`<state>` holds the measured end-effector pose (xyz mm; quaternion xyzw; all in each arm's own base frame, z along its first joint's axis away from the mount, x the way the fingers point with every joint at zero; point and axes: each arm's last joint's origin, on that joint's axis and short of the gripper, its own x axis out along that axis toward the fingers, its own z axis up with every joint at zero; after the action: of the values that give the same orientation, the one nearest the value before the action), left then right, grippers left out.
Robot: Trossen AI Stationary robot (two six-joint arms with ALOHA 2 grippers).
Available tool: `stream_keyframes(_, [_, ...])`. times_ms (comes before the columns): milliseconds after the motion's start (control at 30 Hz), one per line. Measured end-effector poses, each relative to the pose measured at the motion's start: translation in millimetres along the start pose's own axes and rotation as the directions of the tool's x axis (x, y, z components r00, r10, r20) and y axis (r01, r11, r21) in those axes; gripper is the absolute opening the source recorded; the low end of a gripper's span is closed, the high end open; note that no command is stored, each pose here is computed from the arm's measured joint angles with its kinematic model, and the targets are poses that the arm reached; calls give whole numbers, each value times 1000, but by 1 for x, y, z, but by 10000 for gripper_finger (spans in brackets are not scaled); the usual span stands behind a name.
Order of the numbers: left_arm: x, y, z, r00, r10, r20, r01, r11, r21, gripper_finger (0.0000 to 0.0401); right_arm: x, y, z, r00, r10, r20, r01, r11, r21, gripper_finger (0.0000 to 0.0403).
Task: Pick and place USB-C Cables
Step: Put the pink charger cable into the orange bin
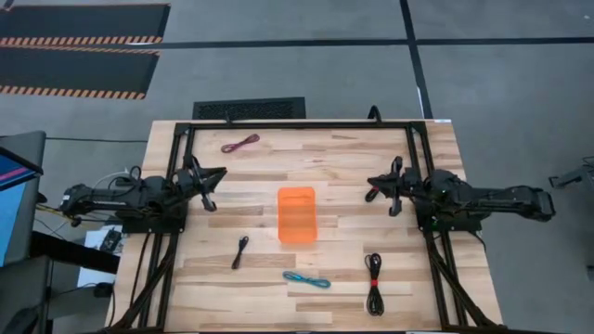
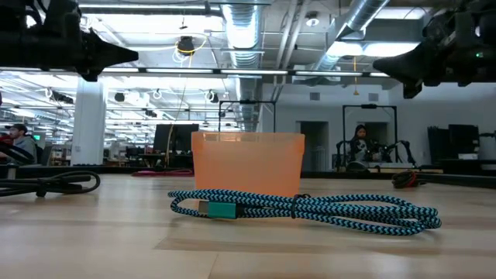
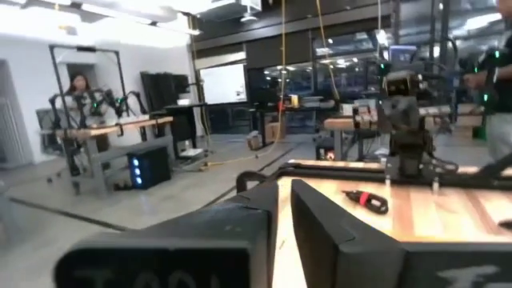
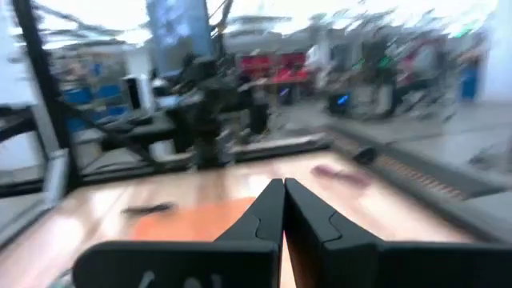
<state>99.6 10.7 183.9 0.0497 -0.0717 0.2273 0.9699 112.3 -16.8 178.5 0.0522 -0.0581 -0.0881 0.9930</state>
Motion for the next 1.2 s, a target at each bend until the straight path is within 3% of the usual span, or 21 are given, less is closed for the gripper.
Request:
stream_keyframes(167, [4, -2, -5, 999, 20, -48, -21, 1000, -6, 79, 7, 0, -2, 1000, -5, -7, 5, 999, 46, 33])
stream_keyframes(333, [8, -2, -10, 985, 133, -106, -128, 991, 46, 116, 15, -1, 3, 997, -62, 43, 61, 997, 43, 38])
stream_keyframes(600, [18, 7, 12, 950, 299, -90, -288, 950, 121, 135, 33, -6, 8, 980, -198, 25, 196, 978, 78, 103])
stream_keyframes(800, [26, 14, 28, 962, 239, -134, -219, 964, 148, 130, 49, -14, 11, 930, -366, -1, 360, 914, 186, 159])
stream_keyframes(967, [34, 21, 31, 958, 205, -202, -178, 973, 146, 130, 70, -13, 15, 927, -371, -43, 371, 902, 222, 183])
stream_keyframes(1200, [48, 33, 25, 934, 215, -284, -176, 972, 158, 129, 109, 4, 11, 943, -305, -133, 327, 924, 199, 188])
